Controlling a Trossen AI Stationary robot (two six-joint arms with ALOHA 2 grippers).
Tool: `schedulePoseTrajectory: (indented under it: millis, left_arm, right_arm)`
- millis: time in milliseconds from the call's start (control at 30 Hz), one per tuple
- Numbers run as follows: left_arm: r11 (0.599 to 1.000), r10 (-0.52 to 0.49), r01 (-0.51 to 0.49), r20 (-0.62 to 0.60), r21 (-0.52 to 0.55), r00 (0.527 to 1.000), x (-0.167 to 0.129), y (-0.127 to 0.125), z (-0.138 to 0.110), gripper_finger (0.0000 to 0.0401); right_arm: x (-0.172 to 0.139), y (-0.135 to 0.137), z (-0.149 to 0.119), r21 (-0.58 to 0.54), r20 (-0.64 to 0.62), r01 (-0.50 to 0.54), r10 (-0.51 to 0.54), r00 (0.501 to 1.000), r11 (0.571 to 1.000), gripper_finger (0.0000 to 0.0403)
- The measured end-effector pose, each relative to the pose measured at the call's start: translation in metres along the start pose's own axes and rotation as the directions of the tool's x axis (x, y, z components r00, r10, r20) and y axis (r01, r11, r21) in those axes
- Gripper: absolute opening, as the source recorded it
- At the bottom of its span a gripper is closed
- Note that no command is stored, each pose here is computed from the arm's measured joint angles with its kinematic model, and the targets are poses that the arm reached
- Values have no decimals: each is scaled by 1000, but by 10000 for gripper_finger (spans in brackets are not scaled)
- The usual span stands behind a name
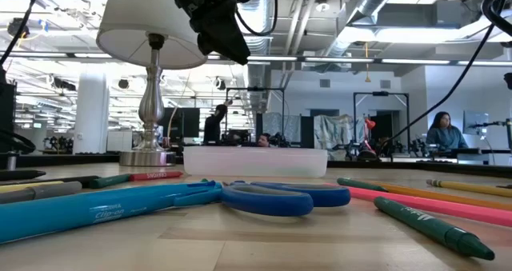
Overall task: Pick & place school supplies into a supply box
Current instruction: Put the pink pen into the supply box
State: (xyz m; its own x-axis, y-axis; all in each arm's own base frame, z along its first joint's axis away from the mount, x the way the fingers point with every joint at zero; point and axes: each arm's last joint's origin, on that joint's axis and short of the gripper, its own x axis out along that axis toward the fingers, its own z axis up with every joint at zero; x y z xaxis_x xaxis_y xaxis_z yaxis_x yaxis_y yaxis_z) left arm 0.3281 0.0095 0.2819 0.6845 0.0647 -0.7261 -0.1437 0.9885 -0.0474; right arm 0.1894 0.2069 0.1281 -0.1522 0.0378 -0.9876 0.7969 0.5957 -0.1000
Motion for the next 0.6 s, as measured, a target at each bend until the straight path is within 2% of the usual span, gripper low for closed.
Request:
schedulePoseTrajectory:
  millis: [233,467,600]
  left_arm:
    - [1000,0,0,0,0,1000,0,0,0,121]
    - [1000,0,0,0,0,1000,0,0,0,121]
    - [1000,1,-1,0,7,1000,0,0,0,121]
  right_arm:
    - [0,0,0,0,-2,5,-5,1000,1000,13]
    - [0,-1,0,2,-1,14,-14,1000,1000,25]
    - [0,-1,0,2,-1,16,-16,1000,1000,19]
